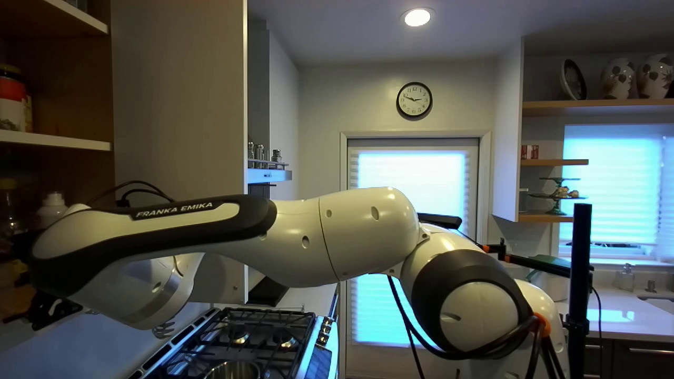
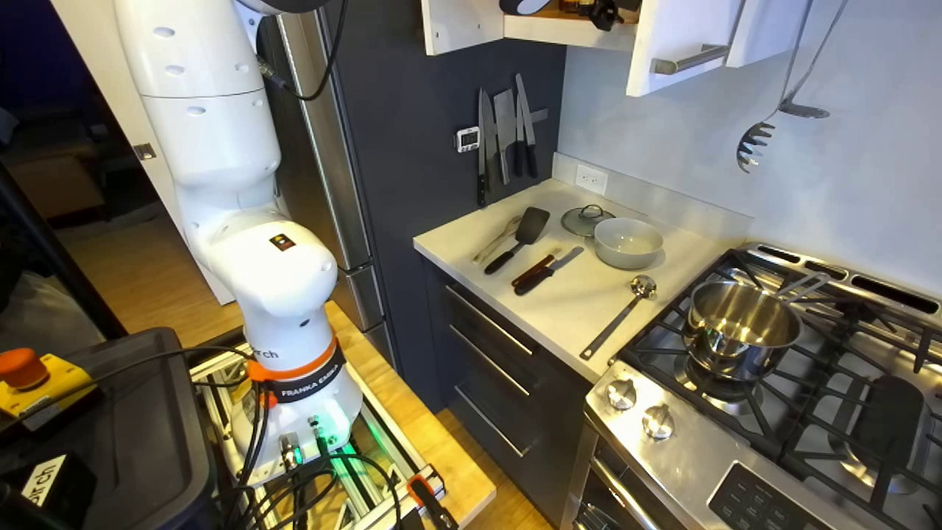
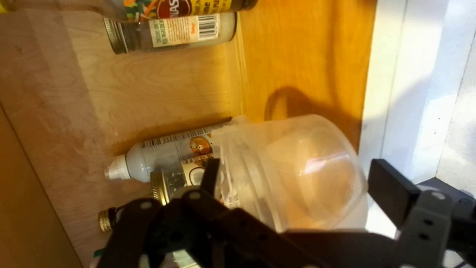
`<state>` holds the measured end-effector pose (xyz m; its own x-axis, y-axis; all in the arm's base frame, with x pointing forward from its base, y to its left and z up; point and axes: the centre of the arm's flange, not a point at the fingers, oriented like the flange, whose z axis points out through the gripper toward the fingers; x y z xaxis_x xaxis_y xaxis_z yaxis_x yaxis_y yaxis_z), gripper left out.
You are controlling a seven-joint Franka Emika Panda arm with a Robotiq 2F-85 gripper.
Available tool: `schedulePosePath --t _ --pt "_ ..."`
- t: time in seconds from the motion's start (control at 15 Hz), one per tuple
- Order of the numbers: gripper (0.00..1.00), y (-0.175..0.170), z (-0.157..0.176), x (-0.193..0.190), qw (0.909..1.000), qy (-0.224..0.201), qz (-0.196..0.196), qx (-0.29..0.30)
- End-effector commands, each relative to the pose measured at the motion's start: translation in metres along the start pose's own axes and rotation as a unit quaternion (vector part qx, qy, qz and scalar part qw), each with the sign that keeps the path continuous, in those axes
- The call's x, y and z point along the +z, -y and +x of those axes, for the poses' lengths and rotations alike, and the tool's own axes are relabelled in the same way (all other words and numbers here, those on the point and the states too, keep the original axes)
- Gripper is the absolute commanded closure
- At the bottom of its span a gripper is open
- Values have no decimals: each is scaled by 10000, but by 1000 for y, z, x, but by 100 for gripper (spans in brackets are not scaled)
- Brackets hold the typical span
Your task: Turn the clear bowl in the upper cabinet upside down
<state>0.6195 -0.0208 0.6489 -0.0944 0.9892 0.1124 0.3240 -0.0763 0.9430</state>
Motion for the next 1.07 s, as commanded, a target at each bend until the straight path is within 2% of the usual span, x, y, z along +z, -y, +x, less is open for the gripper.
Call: schedulePosePath --t 0.0,0.67,1.0 --pt "0 -2 6 -8 9999 22 141 70" --pt "0 6 6 -7 9989 107 391 228" --pt "0 -7 4 -18 9989 130 342 297"
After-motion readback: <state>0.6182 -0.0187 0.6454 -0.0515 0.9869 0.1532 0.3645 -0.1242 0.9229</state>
